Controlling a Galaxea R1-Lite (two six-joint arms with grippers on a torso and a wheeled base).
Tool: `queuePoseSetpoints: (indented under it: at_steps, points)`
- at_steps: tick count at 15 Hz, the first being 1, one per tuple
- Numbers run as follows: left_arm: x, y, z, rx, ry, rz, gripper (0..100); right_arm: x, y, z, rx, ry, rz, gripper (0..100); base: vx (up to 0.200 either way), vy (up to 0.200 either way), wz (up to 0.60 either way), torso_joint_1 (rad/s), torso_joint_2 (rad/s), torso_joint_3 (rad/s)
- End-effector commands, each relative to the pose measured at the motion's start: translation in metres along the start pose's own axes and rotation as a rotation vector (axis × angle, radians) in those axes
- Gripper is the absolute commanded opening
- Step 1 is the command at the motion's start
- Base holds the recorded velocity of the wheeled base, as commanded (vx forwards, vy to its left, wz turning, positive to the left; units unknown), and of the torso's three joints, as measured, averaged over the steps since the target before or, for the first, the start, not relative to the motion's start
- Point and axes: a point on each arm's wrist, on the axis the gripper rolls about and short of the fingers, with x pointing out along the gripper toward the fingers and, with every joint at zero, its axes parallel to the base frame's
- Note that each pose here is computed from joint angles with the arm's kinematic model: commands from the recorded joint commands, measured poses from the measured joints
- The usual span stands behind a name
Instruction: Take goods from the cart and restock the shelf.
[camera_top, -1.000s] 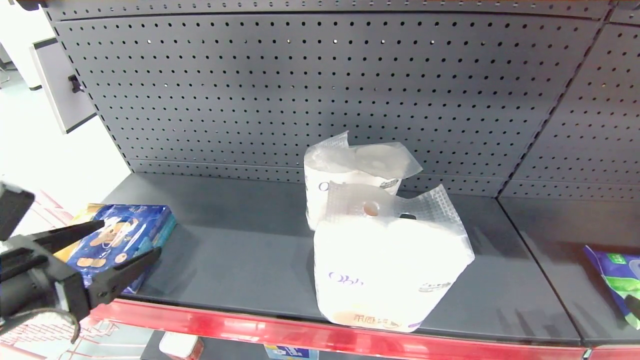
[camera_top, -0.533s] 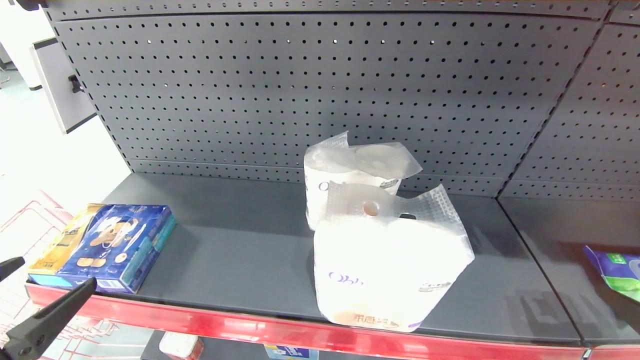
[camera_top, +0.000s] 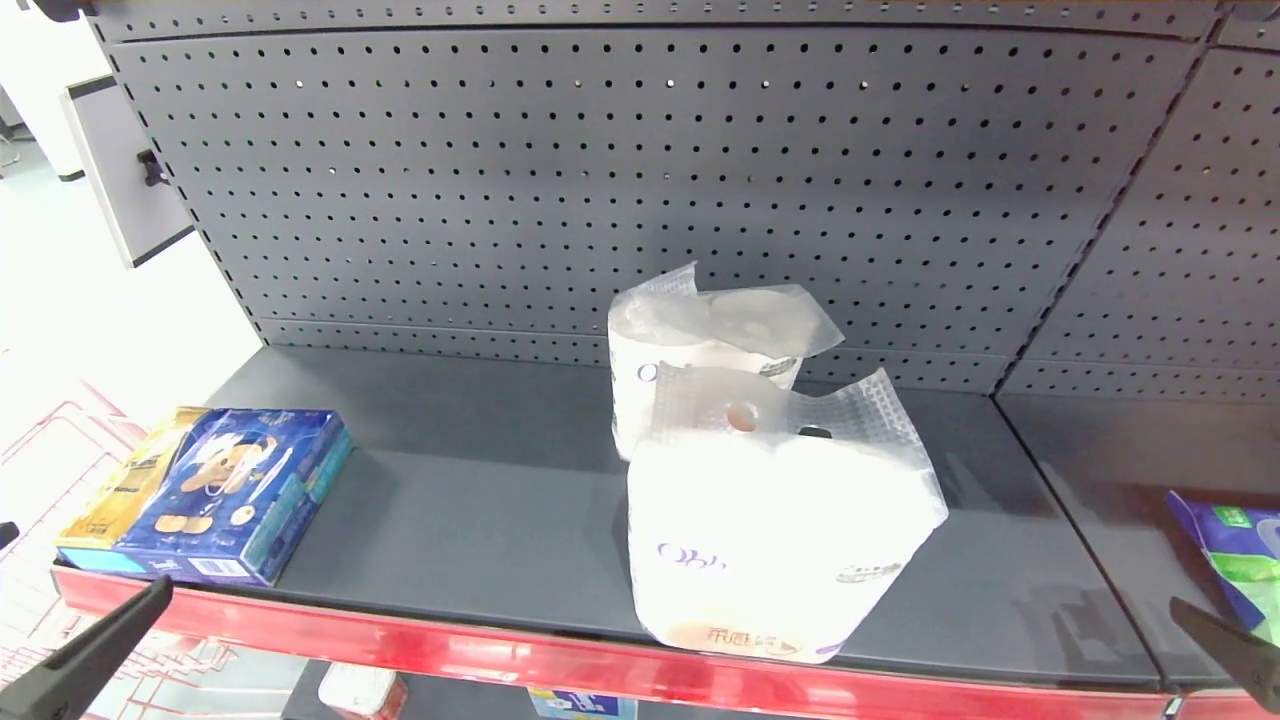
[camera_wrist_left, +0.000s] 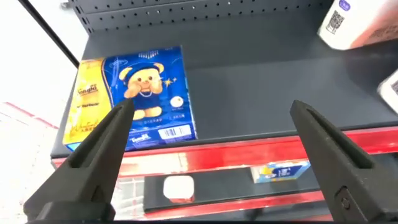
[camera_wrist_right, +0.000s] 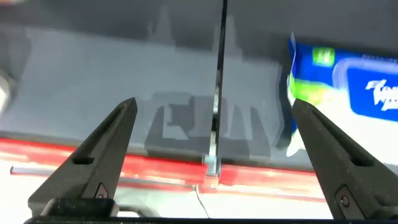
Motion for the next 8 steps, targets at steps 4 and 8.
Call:
queuePoseSetpoints:
  at_steps: [4,8]
  points:
    - [0.0001,0.0003,0.0014,0.001,-0.005,0.004,100,0.0004,0.0003,0.0003,-0.003,-0.001,0.007,100,0.0,0.0,-0.15,0.001,0.0,0.001]
    - [-0.0009,0.0002,0.0018,0.001,-0.009,0.003,100,0.0032,0.001,0.0017,-0.029,0.01,0.028,100,0.0,0.0,0.0,0.0,0.0,0.0]
